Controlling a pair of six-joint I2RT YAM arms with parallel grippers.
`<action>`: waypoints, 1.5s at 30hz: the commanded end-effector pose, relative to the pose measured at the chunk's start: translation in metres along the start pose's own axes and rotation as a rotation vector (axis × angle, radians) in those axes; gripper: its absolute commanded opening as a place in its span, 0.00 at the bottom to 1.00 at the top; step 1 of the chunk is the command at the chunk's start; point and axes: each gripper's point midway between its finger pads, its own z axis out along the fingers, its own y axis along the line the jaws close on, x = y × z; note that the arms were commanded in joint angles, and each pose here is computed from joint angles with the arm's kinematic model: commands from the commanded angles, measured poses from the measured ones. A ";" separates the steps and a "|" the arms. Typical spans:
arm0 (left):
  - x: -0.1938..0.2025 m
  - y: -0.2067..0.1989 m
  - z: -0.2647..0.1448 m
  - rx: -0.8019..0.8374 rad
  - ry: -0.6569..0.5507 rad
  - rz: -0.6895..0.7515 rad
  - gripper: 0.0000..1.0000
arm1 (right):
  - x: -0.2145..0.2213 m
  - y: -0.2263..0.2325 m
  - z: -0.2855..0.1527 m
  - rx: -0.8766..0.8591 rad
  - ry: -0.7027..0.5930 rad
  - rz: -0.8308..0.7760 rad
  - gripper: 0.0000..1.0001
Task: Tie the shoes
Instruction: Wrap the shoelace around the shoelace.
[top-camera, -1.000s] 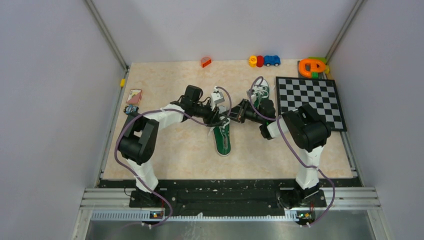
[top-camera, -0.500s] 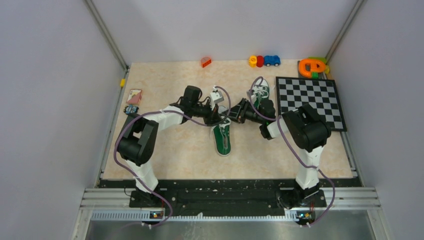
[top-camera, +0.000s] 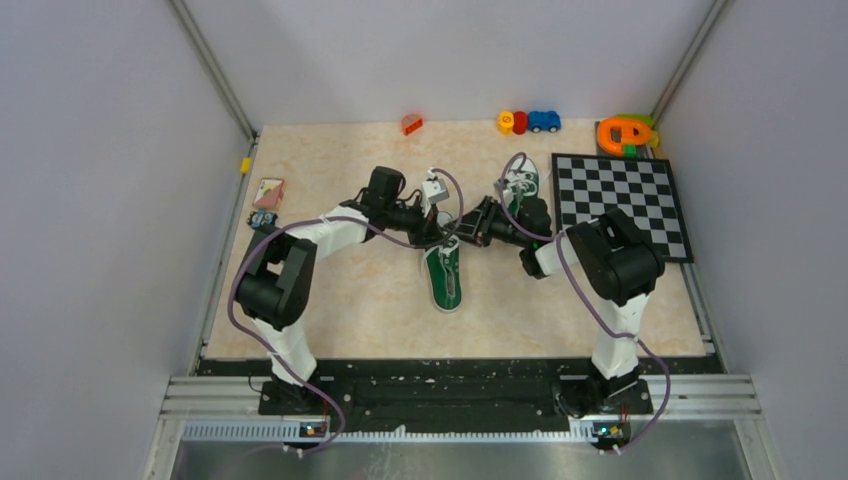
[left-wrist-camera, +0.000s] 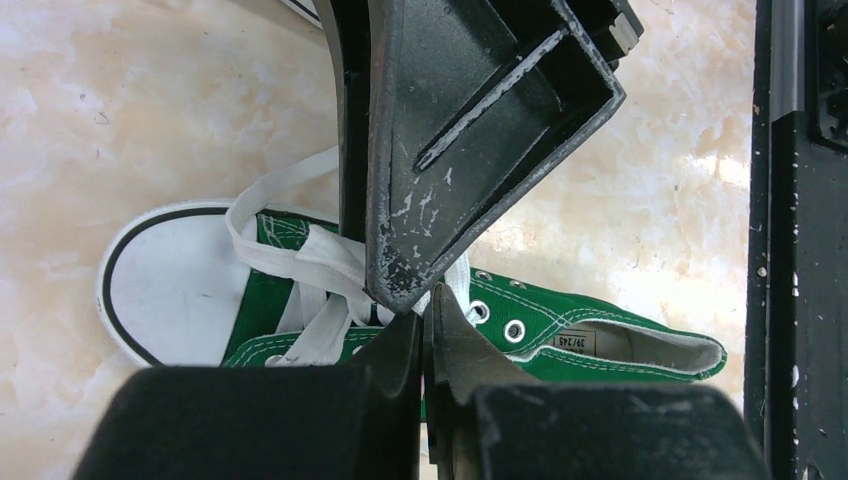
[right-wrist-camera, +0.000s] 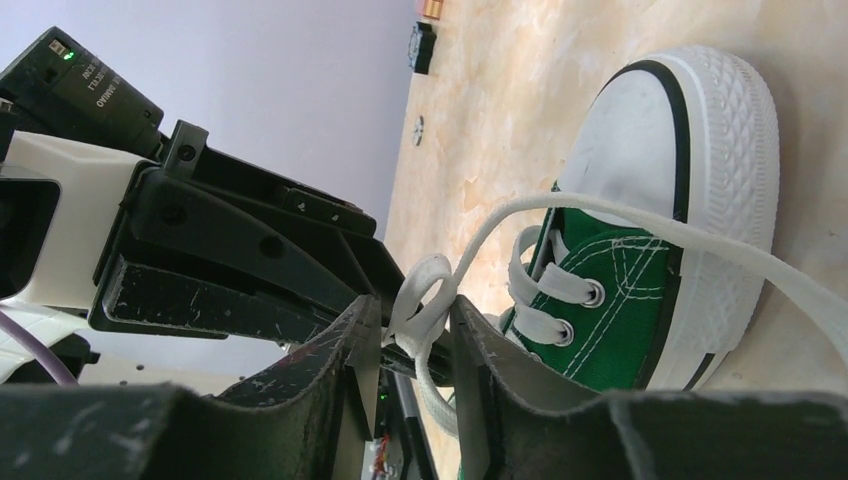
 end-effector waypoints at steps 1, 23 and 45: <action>-0.022 0.000 0.001 0.034 -0.040 0.066 0.00 | -0.007 0.021 -0.002 -0.056 -0.017 -0.063 0.32; -0.018 0.003 0.002 0.029 -0.019 0.060 0.00 | 0.004 0.006 0.005 -0.032 0.086 -0.062 0.41; -0.015 0.011 0.004 0.008 -0.006 0.073 0.00 | 0.022 -0.002 0.010 0.001 0.251 -0.038 0.24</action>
